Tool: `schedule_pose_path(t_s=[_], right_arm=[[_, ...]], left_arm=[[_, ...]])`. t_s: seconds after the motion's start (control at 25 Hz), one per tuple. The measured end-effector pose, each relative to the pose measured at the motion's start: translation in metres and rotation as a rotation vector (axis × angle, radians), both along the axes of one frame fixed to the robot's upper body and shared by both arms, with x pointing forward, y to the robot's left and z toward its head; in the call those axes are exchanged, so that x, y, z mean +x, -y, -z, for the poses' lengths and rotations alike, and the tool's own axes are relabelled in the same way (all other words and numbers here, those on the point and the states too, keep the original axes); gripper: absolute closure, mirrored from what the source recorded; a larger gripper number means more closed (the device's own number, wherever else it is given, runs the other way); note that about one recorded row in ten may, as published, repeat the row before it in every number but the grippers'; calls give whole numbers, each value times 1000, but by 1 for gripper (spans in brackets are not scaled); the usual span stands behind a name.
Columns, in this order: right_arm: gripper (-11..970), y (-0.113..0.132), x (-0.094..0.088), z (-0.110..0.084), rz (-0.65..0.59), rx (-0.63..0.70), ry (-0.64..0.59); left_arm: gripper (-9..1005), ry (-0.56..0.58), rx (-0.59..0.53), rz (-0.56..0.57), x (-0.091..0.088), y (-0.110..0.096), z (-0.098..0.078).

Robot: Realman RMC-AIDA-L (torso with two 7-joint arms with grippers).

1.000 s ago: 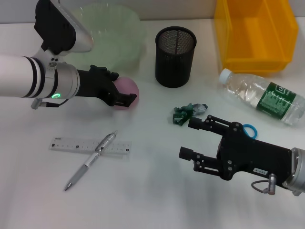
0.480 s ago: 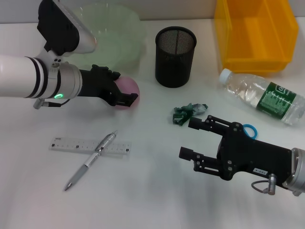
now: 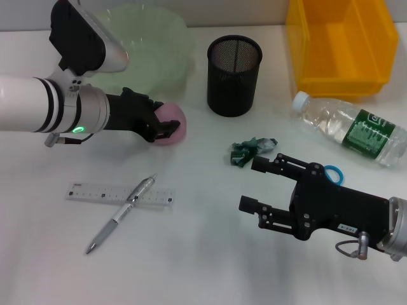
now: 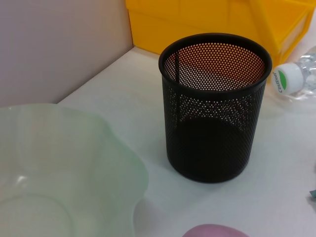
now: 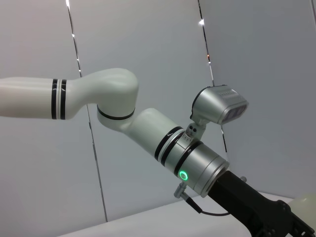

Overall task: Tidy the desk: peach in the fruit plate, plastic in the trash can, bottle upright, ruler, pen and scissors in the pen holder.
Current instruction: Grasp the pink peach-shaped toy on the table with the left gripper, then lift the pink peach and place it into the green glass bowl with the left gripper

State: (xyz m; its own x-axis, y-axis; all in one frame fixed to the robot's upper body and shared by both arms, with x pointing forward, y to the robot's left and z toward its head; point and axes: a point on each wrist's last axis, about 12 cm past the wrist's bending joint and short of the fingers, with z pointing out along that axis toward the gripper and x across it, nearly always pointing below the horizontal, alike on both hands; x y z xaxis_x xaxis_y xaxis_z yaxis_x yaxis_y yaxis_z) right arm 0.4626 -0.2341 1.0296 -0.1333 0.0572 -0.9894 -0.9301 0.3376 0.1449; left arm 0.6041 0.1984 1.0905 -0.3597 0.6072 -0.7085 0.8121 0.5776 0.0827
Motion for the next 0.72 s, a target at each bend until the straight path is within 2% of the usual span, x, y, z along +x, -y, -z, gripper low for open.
schedule_pose_path(t_s=[0.28,0.56,0.72], right_arm=[[224,0,0,0,-2,2,1],[225,0,0,0,7,7,0],[224,1,0,0,8,7,0]], left_arm=[[624,8,-6,-12,0,-2,-1],[797,6,-35,-24,-1,-2,-1],[822,5,-38,-25,-1,-2,-1]])
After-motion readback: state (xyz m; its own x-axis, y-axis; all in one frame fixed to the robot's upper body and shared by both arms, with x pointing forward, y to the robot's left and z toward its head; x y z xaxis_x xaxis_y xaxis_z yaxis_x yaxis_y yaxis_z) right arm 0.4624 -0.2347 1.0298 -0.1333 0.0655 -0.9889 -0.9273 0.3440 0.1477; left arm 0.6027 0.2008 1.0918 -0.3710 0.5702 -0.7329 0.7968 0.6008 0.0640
